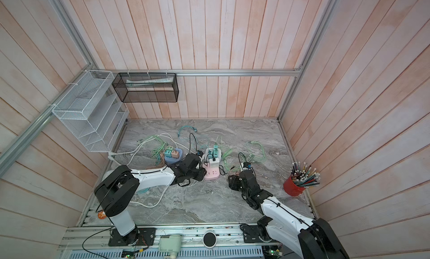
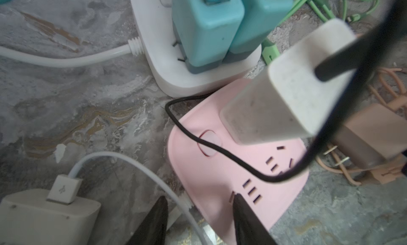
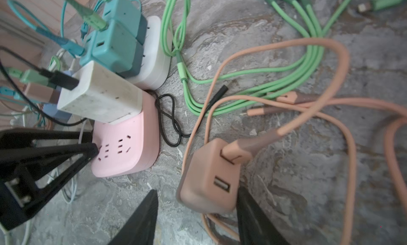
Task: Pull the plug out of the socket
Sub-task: 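Pull the peach charger out of the pink strip with the right gripper, then lower the peach charger onto the table and open the right gripper, then move the right gripper over the white charger while the left holds the pink strip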
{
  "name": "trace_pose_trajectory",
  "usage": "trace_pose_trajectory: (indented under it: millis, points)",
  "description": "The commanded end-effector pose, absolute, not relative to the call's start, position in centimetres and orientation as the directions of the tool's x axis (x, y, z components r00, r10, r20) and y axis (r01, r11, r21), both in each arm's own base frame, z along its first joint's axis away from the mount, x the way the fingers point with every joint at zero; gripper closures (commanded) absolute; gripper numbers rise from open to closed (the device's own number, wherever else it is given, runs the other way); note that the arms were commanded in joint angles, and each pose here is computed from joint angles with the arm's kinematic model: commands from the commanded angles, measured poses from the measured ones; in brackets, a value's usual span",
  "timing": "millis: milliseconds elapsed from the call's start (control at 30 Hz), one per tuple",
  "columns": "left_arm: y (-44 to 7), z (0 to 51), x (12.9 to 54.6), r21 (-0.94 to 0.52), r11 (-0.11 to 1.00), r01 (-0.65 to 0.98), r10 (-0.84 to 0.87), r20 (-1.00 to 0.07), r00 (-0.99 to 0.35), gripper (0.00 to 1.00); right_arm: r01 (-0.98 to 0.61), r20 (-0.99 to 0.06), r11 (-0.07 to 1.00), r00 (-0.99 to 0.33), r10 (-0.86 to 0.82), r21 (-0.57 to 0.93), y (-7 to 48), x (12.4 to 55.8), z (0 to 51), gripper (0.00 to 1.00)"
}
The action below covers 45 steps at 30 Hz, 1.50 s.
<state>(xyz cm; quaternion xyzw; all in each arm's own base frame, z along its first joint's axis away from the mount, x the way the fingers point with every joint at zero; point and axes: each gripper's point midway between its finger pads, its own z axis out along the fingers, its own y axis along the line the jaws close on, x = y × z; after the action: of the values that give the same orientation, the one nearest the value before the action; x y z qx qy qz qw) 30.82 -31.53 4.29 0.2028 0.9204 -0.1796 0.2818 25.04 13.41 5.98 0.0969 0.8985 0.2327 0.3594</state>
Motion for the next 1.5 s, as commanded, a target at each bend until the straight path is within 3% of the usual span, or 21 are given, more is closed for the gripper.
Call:
trace_pose_trajectory:
  millis: [0, 333, 600, 800, 1000, 1467]
  points:
    - [-26.8, -0.8, 26.9, -0.093, 0.887, 0.452, 0.384, -0.393, -0.835, 0.5, 0.086, -0.581, 0.887, -0.726, 0.367, 0.453, 11.7, 24.3, 5.0, 0.29]
    - [-27.4, 0.5, 27.0, -0.113, 0.888, 0.446, 0.359, -0.435, -0.826, 0.49, 0.106, -0.669, 0.91, -0.645, 0.37, 0.4, 9.6, 24.6, 8.0, 0.27]
    - [-27.7, 0.5, 26.9, -0.135, 0.887, 0.442, 0.346, -0.438, -0.829, 0.49, -0.093, -0.767, 0.908, -0.576, 0.285, 0.407, 12.8, 25.7, 11.1, 0.27]
    - [-27.7, 0.6, 26.6, -0.155, 0.885, 0.439, 0.336, -0.439, -0.833, 0.49, -0.218, -0.837, 0.928, -0.526, 0.149, 0.302, 17.1, 25.6, 12.0, 0.26]
    - [-27.7, 0.5, 25.9, -0.164, 0.881, 0.444, 0.341, -0.432, -0.835, 0.49, -0.315, -0.856, 0.924, -0.517, 0.022, 0.215, 21.0, 26.5, 11.8, 0.22]
    - [-28.0, 1.8, 25.5, -0.192, 0.868, 0.458, 0.333, -0.458, -0.824, 0.49, -0.398, -0.855, 0.902, -0.514, -0.07, 0.165, 25.4, 28.5, 10.8, 0.19]
